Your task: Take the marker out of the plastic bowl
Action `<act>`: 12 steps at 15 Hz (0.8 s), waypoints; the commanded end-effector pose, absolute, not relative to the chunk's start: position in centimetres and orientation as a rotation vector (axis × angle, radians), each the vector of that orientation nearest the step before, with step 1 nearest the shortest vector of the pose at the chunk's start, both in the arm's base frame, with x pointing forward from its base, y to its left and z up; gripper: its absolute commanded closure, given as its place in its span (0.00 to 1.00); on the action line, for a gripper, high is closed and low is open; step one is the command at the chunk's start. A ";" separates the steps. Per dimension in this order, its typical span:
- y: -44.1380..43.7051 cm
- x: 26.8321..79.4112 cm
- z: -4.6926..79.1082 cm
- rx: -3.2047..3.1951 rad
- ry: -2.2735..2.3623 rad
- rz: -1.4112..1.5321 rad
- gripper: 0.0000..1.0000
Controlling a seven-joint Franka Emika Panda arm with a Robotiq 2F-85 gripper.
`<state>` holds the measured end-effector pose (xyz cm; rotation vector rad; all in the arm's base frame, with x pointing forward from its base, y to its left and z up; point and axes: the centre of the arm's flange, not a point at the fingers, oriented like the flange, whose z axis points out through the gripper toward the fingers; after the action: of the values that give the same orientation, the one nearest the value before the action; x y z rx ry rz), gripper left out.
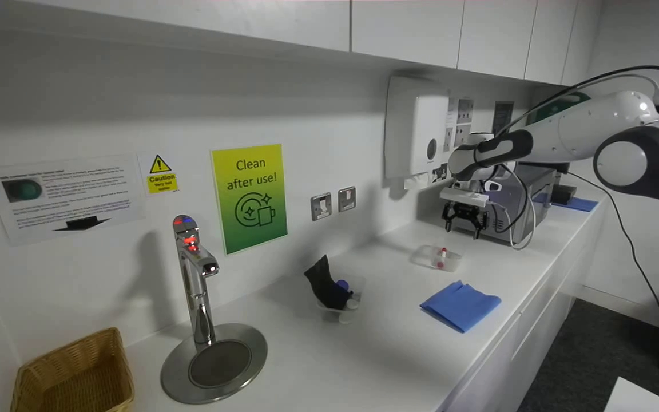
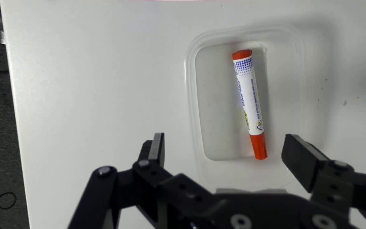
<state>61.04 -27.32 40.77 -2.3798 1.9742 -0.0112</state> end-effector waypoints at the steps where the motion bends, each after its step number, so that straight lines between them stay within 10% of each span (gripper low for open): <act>1: -27.2 62.8 41.2 -2.418 1.925 0.040 0.00; 12: -26.2 62.4 39.8 -2.420 1.944 0.033 0.00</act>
<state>62.40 -26.21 39.82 -2.4199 1.9443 0.0332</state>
